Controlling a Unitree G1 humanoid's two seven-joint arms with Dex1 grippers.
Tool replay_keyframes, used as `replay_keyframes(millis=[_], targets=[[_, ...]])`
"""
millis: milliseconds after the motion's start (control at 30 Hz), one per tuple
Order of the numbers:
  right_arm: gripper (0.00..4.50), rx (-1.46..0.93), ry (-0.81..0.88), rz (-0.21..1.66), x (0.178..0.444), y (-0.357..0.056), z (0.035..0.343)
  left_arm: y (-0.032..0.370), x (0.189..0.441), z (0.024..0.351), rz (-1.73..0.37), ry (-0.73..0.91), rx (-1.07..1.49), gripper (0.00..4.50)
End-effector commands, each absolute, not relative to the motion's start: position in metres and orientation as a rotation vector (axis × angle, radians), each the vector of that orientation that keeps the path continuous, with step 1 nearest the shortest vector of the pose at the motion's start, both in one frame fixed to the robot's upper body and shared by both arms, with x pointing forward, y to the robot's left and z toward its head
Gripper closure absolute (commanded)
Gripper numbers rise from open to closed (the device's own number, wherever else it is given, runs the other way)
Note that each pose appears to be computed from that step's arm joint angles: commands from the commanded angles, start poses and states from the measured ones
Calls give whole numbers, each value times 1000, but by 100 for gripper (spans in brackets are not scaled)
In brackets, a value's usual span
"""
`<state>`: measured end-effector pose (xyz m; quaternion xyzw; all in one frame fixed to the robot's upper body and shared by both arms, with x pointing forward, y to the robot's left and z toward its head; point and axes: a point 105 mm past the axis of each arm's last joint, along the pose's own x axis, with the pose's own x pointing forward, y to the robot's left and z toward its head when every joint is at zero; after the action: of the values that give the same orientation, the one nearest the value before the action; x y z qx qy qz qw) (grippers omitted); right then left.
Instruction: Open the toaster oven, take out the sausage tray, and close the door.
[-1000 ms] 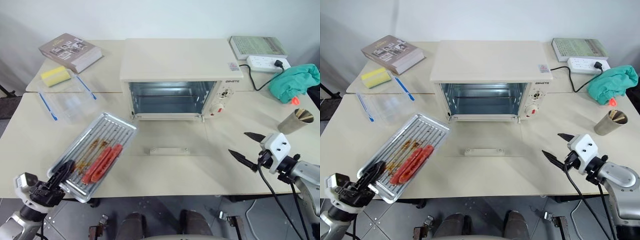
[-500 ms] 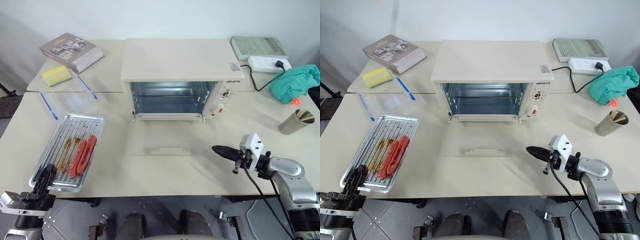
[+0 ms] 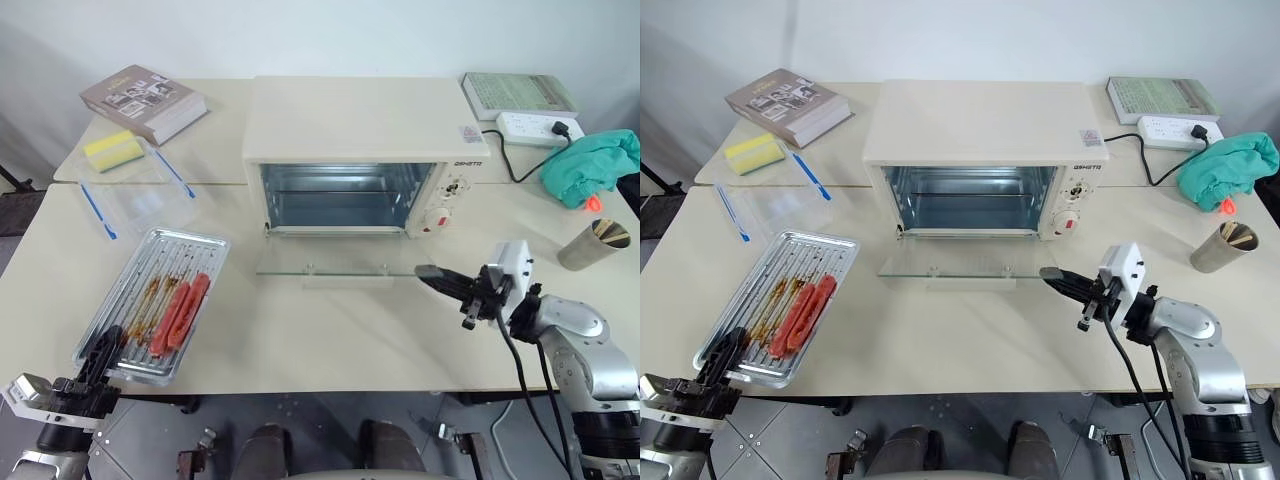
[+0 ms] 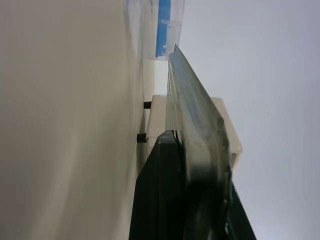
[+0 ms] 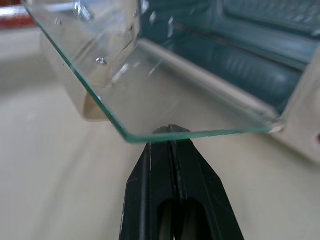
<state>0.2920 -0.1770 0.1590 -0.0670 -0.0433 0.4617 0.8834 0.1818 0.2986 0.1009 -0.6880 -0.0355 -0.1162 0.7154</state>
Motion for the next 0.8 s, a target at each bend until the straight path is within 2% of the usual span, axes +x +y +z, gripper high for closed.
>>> replay_keyframes(millis=[33, 167, 267, 400, 567, 667, 800], targets=[[448, -123, -243, 920, 292, -177, 200, 296, 186, 112, -344, -74, -1513, 450], [448, -63, -358, 865, 299, -175, 228, 291, 193, 115, -410, -12, -1500, 450], [448, -37, -392, 849, 300, -173, 237, 287, 198, 118, -464, 48, -1487, 450], [448, -43, -345, 861, 298, -174, 231, 275, 202, 121, -551, 140, -1464, 450], [448, -34, -242, 878, 278, -190, 216, 256, 211, 129, -689, 264, -1418, 450], [390, -107, -199, 878, 260, -197, 205, 243, 211, 136, -795, 351, -1382, 450], [242, -148, -153, 856, 239, -205, 193, 235, 205, 147, -898, 448, -1315, 450]])
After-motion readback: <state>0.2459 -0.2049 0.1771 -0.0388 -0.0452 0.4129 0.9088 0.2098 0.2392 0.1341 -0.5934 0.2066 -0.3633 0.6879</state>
